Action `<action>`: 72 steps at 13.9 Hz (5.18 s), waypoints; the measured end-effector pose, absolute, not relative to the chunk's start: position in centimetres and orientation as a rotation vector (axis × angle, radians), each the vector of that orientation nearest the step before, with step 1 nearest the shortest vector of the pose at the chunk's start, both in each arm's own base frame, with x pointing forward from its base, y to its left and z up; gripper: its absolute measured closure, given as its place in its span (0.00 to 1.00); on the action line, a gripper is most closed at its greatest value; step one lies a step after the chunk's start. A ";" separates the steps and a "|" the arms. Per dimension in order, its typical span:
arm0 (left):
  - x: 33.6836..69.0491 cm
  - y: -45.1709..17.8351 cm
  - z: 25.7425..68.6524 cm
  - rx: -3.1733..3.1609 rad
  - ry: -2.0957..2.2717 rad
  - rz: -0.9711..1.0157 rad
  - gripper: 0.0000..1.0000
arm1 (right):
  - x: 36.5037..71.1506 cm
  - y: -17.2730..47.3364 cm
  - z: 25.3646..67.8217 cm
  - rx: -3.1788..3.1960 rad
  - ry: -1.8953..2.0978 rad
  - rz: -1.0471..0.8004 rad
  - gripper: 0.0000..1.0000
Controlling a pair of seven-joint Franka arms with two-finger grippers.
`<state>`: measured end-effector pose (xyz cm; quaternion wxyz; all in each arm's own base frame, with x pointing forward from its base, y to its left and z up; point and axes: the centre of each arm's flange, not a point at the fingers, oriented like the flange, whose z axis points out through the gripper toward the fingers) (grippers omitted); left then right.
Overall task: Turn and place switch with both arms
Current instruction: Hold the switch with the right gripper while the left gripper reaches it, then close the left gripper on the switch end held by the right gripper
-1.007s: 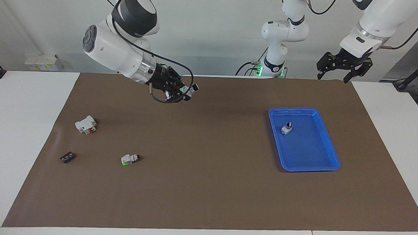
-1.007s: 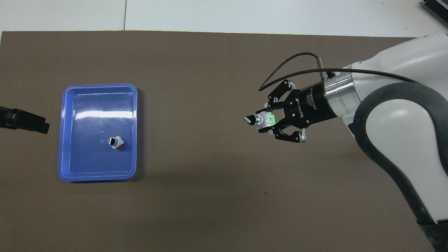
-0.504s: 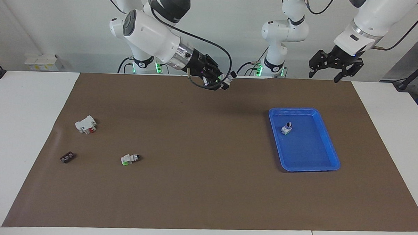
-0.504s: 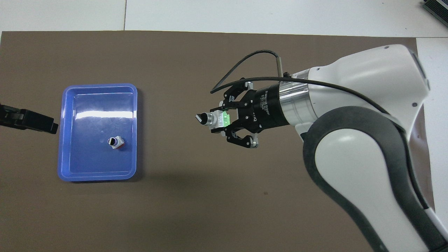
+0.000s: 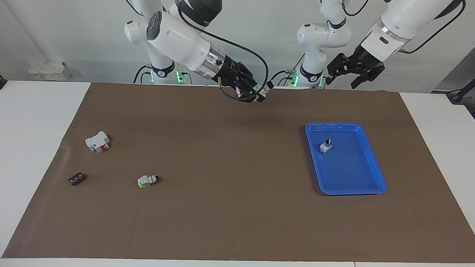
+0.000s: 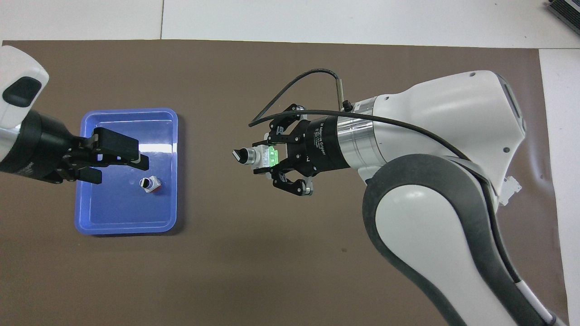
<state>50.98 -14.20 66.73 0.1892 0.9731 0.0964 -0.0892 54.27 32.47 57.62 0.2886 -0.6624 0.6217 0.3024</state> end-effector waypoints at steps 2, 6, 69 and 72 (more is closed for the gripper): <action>51.1 -15.0 67.2 2.652 0.451 -0.283 0.04 | 53.7 33.4 57.5 -1.783 1.649 0.815 0.59; 51.4 -17.7 66.8 2.497 0.725 -0.325 0.05 | 53.2 34.3 57.4 -1.794 1.640 0.817 0.59; 48.2 -23.4 63.4 2.419 -0.348 0.164 0.91 | 53.1 34.4 56.4 -1.796 1.657 0.825 0.59; 48.2 -23.3 63.4 2.418 -0.372 0.171 0.91 | 53.0 34.4 56.4 -1.797 1.656 0.826 0.59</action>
